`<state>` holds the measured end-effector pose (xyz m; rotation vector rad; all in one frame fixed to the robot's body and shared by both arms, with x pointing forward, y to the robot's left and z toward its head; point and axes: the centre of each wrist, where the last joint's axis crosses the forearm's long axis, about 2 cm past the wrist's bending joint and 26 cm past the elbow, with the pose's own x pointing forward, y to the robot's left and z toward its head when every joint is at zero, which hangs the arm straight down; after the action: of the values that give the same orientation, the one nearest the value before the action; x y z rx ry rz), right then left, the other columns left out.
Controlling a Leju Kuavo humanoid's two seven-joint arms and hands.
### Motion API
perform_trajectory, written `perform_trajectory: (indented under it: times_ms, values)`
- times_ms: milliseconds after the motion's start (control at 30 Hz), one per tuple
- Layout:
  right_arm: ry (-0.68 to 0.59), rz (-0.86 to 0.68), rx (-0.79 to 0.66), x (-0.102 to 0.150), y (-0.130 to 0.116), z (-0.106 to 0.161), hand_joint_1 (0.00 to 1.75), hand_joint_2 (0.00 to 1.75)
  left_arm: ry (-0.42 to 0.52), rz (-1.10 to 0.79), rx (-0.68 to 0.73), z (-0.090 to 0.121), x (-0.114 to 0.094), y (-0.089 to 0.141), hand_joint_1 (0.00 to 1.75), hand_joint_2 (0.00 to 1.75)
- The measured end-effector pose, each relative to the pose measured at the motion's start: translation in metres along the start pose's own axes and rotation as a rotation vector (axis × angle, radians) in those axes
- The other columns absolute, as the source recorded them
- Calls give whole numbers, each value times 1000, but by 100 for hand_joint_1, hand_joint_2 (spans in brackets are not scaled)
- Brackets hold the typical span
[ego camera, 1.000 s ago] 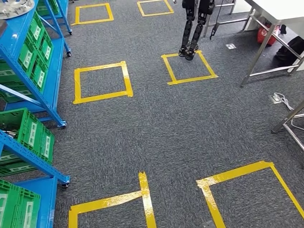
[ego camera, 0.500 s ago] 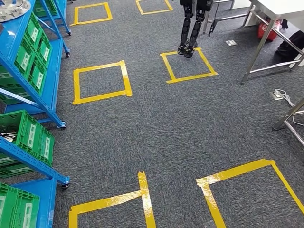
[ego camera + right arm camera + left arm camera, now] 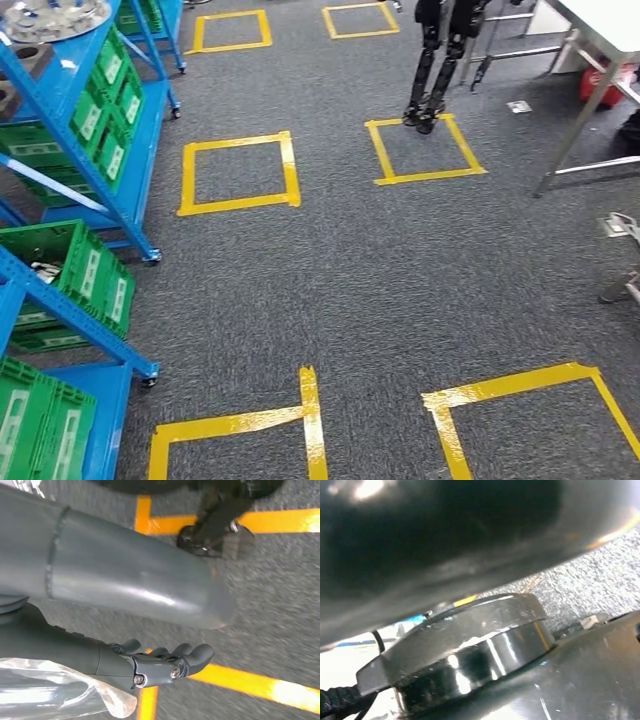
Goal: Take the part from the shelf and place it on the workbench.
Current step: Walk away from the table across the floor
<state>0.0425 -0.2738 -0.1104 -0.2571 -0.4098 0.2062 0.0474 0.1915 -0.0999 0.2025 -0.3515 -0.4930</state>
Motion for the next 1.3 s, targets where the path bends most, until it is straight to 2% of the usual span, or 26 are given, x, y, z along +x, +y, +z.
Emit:
perform_trajectory:
  times_ms: [600,933,1300]
  values:
    - [-7,21,-3,1,0,0,0,0,1,-6,9,0,-2,-1,0,0]
    - [-21,46,3,0,0,0,0,0,4,137,-33,1,-3,-4,0,0]
    - [-21,57,-1,-1,0,0,0,0,4,170,-34,2,-5,-4,0,0]
